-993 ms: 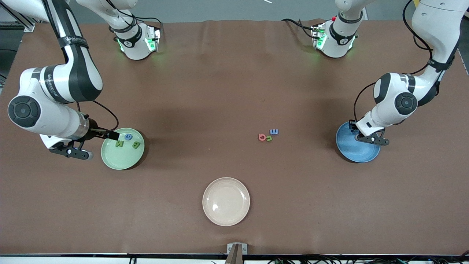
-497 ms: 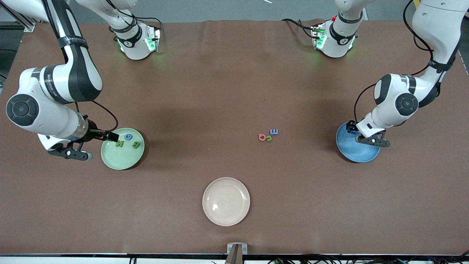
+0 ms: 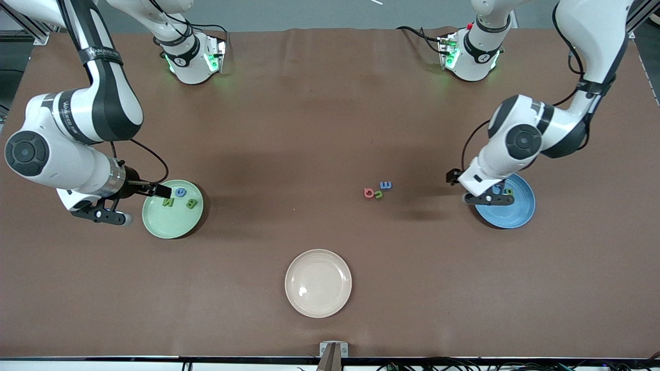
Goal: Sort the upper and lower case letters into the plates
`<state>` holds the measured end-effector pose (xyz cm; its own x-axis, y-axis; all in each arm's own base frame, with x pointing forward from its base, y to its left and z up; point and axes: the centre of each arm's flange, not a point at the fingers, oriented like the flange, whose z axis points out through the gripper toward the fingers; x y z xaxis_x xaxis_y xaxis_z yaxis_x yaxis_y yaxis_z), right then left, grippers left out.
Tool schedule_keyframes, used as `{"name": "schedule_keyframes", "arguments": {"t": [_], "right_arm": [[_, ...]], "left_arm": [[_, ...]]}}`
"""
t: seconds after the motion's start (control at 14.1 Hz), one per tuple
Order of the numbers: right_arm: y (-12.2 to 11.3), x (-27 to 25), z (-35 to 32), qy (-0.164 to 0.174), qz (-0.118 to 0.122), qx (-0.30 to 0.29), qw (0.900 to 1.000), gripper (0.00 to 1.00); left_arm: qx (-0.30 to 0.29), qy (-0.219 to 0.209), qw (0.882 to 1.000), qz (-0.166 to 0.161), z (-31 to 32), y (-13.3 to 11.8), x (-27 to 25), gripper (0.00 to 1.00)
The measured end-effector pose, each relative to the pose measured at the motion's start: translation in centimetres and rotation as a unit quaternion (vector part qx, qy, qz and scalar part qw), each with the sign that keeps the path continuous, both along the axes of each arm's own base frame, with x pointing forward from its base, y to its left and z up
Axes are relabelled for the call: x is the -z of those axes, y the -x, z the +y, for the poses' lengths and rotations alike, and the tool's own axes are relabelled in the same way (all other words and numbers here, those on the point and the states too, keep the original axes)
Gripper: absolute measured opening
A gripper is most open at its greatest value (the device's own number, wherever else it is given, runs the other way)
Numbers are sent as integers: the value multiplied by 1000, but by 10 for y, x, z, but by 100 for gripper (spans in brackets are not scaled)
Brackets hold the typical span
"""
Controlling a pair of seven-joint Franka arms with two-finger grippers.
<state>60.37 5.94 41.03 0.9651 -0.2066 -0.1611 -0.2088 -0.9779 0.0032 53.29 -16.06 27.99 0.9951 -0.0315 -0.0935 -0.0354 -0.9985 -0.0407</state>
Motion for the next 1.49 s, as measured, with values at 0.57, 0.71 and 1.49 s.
{"name": "schedule_keyframes", "arguments": {"t": [0.57,0.71,1.49], "right_arm": [[32,-82,18,-17,-7,81,997,100],[38,-81,64,-9,-12,144,989,100],[76,79,328,6,-37,497,867,100]], "left_arm": [[-63,49,997,20,-146,12,17,100],[-64,54,996,25,-151,10,22,100],[-82,36,996,5,-176,23,84,100]]}}
